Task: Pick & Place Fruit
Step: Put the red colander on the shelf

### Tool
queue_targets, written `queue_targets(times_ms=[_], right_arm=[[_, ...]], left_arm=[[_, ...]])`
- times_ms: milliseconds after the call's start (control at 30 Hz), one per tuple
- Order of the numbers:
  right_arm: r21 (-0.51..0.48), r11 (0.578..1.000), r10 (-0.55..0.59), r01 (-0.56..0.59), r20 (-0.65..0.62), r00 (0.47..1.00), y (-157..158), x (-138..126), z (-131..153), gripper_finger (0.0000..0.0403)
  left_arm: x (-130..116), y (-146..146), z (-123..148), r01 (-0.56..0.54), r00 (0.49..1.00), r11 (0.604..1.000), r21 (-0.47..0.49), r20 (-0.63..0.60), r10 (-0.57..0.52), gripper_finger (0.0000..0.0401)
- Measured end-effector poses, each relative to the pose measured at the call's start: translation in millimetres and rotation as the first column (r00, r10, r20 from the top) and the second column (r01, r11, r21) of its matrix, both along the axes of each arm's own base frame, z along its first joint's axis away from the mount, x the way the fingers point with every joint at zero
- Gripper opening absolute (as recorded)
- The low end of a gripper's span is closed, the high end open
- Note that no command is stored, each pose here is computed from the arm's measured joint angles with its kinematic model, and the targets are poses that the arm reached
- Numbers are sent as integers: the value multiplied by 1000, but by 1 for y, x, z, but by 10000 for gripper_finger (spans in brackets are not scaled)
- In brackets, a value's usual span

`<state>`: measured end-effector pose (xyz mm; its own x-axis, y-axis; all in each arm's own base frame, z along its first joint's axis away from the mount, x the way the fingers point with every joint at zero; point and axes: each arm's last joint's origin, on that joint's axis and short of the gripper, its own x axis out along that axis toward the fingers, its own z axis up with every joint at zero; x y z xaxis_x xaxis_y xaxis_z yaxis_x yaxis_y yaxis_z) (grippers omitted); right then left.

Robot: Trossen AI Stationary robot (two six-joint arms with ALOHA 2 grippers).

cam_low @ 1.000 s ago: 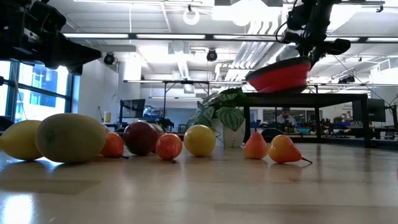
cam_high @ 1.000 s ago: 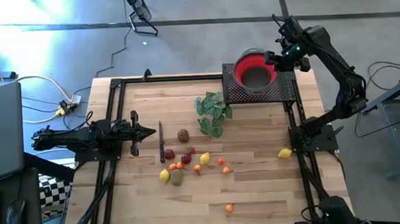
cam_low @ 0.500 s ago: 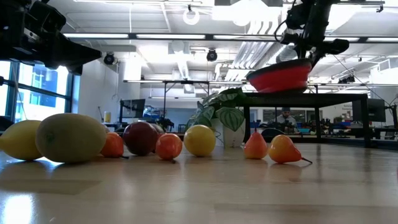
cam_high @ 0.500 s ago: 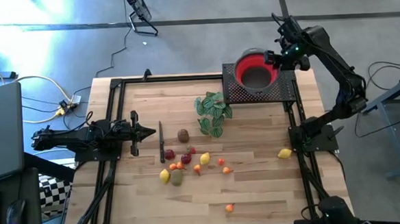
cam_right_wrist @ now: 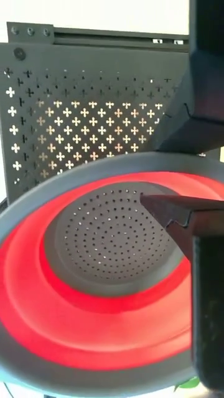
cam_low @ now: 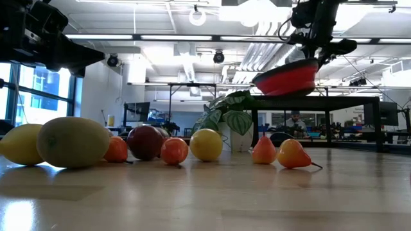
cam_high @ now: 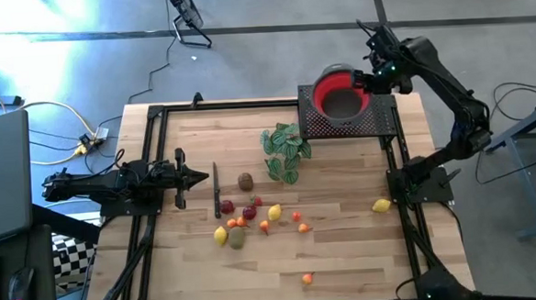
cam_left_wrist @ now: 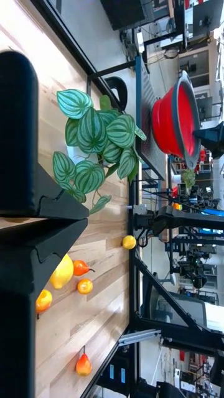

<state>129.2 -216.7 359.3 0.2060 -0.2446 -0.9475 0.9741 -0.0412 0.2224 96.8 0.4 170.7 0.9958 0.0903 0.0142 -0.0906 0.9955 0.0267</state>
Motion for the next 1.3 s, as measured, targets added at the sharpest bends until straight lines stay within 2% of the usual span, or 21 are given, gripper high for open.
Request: queue_targets(times_ms=[133, 500, 700, 900, 1133, 1300], right_arm=[[-5, 1000, -12, 12, -11, 1000, 2, 3, 0, 78], [-143, 989, -53, 23, -209, 976, 7, 10, 1, 75], [-247, 969, -82, -2, -328, 941, 14, 20, 2, 75], [-350, 936, -94, -43, -366, 926, 19, 33, 5, 75], [-455, 869, 28, -195, -350, 936, 28, 61, 11, 75], [-480, 831, 118, -281, -341, 932, 42, 79, 13, 74]], left_arm=[[0, 0, 0, 0, 1000, 1000, 0, 0, 0, 0], [0, 0, 0, 0, 1000, 1000, 0, 0, 0, 0], [0, 0, 0, 0, 1000, 1000, 0, 0, 0, 0], [0, 0, 0, 0, 1000, 1000, 0, 0, 0, 0], [0, 0, 0, 0, 1000, 1000, 0, 0, 0, 0], [0, 0, 0, 0, 1000, 1000, 0, 0, 0, 0]])
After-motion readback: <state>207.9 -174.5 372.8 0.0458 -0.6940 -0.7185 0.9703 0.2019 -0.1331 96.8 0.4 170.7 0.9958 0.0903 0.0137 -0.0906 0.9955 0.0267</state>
